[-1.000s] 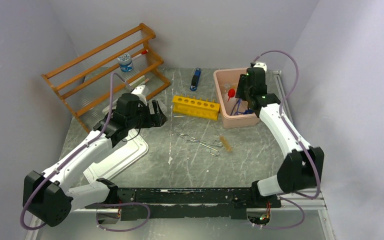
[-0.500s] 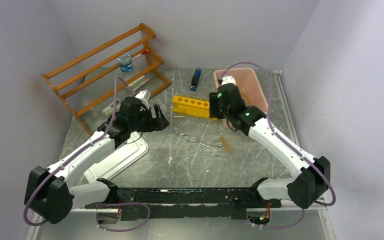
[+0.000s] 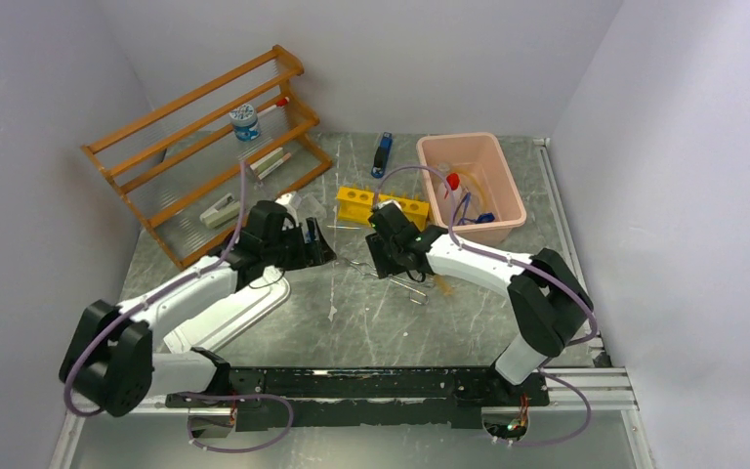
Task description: Organize the chemistry lab equipment
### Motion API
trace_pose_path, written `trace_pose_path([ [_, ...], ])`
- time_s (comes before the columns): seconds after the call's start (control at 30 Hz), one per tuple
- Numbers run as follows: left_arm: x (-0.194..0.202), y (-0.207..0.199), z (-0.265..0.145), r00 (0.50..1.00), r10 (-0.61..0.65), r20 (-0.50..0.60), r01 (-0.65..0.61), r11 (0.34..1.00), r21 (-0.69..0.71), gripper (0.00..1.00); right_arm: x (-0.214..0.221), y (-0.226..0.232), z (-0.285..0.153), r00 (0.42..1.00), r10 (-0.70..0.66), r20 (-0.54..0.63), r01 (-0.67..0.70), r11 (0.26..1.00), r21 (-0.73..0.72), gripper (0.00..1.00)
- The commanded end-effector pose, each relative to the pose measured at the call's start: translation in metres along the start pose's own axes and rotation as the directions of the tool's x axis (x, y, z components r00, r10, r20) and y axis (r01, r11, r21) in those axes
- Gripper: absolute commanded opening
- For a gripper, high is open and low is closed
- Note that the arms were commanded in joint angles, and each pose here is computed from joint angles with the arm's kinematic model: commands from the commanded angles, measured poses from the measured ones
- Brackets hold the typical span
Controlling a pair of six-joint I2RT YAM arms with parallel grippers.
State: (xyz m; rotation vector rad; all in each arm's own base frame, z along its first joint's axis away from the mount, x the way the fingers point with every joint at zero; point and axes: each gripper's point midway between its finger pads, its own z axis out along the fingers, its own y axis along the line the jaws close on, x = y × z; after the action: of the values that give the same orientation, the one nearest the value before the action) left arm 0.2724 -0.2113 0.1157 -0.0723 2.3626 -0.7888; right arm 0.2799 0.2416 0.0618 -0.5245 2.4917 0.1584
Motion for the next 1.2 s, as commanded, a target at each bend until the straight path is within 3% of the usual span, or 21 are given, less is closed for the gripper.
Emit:
trace_pose_path([
  [0.0,0.006,-0.020,0.025,1.000,-0.019,-0.019,0.021,0.996,0.083,0.79,0.006,-0.002,0.005,0.999,0.038,0.003,-0.038,0.999,0.013,0.58],
  [0.43,0.016,0.000,0.100,0.998,-0.017,0.067,0.026,0.991,-0.131,0.48,0.033,-0.001,0.006,0.995,0.104,-0.005,-0.104,0.994,-0.024,0.51],
  [0.73,0.024,0.009,0.121,0.993,0.028,0.113,-0.016,0.995,-0.100,0.40,0.027,-0.005,0.002,0.997,0.077,0.015,-0.077,0.997,-0.017,0.49],
  [0.97,0.043,0.015,0.126,0.996,0.016,0.085,-0.010,0.997,-0.072,0.29,0.018,-0.006,-0.001,0.998,0.062,0.029,-0.062,0.998,-0.007,0.49],
  [1.17,0.052,0.017,0.119,0.997,0.008,0.083,-0.001,0.997,-0.075,0.35,0.013,-0.005,-0.001,0.998,0.054,0.036,-0.054,0.999,-0.006,0.49],
])
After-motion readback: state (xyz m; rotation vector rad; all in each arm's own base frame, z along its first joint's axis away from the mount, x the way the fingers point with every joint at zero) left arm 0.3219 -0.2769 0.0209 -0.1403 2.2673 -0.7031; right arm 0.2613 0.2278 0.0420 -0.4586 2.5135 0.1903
